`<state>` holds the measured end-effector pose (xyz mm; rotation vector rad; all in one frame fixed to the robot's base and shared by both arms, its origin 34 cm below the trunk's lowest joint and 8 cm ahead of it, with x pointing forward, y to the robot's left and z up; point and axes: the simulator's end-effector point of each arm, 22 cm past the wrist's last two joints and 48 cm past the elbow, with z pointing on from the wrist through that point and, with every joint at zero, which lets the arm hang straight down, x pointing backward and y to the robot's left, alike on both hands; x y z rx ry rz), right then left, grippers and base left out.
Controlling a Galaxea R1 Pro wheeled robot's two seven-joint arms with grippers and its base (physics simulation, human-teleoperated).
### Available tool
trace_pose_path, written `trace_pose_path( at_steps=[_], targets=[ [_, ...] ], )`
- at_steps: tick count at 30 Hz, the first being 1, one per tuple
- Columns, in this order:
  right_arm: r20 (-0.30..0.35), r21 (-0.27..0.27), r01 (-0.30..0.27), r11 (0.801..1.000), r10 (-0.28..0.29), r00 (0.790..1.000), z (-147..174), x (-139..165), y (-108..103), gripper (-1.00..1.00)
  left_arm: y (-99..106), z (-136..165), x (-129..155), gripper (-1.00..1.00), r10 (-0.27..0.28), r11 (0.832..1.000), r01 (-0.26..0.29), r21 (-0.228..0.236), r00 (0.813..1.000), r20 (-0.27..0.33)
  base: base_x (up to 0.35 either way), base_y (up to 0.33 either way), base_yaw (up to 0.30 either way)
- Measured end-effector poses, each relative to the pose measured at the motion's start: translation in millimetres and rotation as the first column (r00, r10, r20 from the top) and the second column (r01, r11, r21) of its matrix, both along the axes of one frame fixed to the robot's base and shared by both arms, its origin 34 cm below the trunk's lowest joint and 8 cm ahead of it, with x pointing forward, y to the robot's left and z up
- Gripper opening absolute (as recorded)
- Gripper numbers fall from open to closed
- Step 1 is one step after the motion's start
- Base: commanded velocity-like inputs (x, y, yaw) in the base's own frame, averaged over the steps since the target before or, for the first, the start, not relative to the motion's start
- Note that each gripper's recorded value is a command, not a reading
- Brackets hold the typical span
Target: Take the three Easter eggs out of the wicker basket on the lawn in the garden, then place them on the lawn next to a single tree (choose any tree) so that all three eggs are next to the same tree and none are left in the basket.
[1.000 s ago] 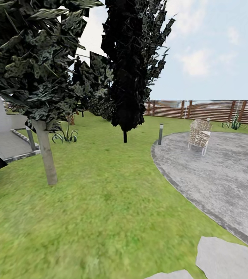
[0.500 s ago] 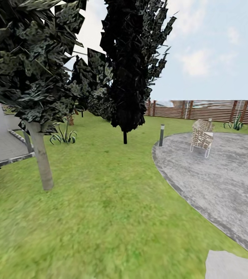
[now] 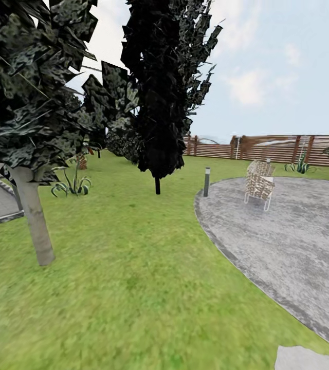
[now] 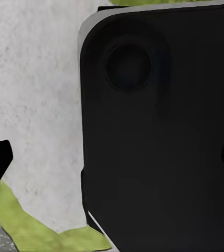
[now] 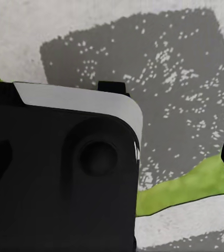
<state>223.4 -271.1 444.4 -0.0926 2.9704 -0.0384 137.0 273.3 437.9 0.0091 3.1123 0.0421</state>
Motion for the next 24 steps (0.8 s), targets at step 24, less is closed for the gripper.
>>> trace_pose_path(
  at_steps=[24],
  targets=[
    [0.000, 0.000, -0.001, 1.000, 0.001, 1.000, 0.0, 0.0, 0.1, 1.00, 0.2, 0.0, -0.1, 1.00, 0.000, 1.000, 0.000, 0.000, 1.000, 0.000, 0.342, 0.000, -0.031]
  ],
)
